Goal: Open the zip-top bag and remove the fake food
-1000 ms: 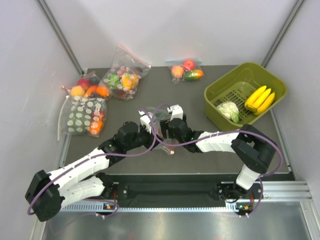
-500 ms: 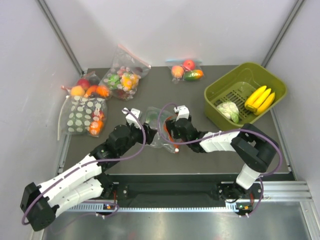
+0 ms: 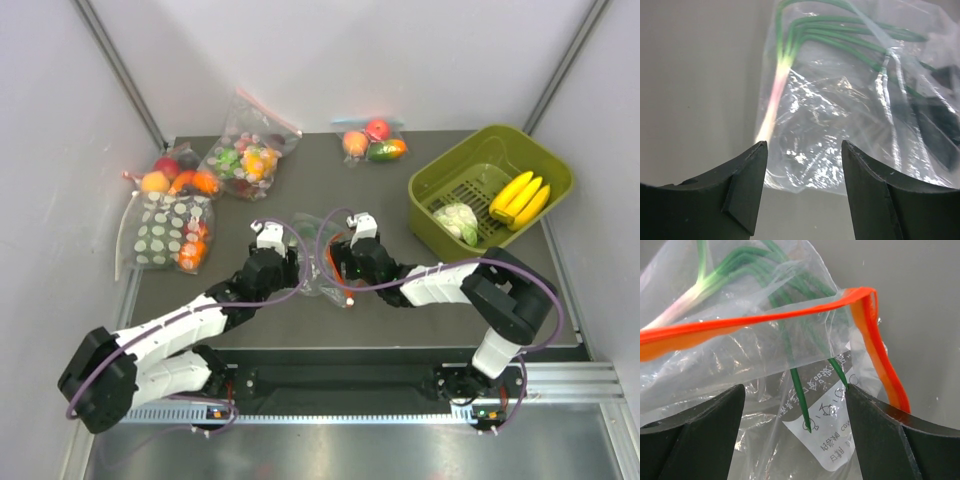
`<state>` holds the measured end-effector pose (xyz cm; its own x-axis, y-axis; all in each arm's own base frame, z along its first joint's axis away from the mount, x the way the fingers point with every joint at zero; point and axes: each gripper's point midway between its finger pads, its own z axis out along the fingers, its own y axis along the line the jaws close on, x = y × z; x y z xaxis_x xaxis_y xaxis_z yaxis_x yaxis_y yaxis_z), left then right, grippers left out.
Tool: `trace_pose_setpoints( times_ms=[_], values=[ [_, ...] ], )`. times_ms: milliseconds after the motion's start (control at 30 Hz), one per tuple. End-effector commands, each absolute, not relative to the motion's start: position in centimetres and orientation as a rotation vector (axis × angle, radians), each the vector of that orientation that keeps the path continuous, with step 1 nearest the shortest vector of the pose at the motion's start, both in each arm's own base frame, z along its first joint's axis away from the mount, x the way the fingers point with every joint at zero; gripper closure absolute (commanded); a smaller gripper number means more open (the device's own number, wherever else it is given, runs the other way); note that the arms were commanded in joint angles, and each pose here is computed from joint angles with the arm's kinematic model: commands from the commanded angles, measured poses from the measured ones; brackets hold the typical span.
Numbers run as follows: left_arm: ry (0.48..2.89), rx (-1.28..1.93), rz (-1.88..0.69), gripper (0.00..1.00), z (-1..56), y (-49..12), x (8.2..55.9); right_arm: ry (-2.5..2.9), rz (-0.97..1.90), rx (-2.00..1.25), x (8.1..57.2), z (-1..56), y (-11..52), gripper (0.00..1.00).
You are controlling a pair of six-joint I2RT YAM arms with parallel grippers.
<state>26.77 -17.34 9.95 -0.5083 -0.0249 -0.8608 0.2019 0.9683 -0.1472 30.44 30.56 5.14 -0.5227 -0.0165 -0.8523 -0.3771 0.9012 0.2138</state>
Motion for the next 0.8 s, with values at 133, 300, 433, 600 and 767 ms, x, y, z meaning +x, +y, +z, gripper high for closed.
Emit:
trace_pose_setpoints(
  times_ms=[133, 300, 433, 600, 767],
  values=[
    [2.045, 0.061, -0.283, 0.34, 9.7, -16.8, 28.8, 2.019, 0.537, -0.274, 30.8, 7.3, 31.3, 0.19],
    [2.081, 0.079, -0.319, 0.42, 8.1, -17.2, 28.9, 2.005, 0.574, -0.29, 30.5, 7.6, 31.8, 0.19],
    [2.097, 0.098, -0.342, 0.65, 7.5, -17.7, 29.0, 1.975, 0.614, -0.329, 30.3, 8.3, 32.3, 0.2],
    [2.114, 0.118, -0.352, 0.86, 7.1, -18.1, 29.0, 1.948, 0.637, -0.339, 30.4, 9.1, 32.8, 0.2],
    [2.127, 0.149, -0.374, 0.97, 6.9, -18.6, 28.8, 1.939, 0.6, -0.355, 31.6, 9.5, 33.5, 0.21]
  ],
)
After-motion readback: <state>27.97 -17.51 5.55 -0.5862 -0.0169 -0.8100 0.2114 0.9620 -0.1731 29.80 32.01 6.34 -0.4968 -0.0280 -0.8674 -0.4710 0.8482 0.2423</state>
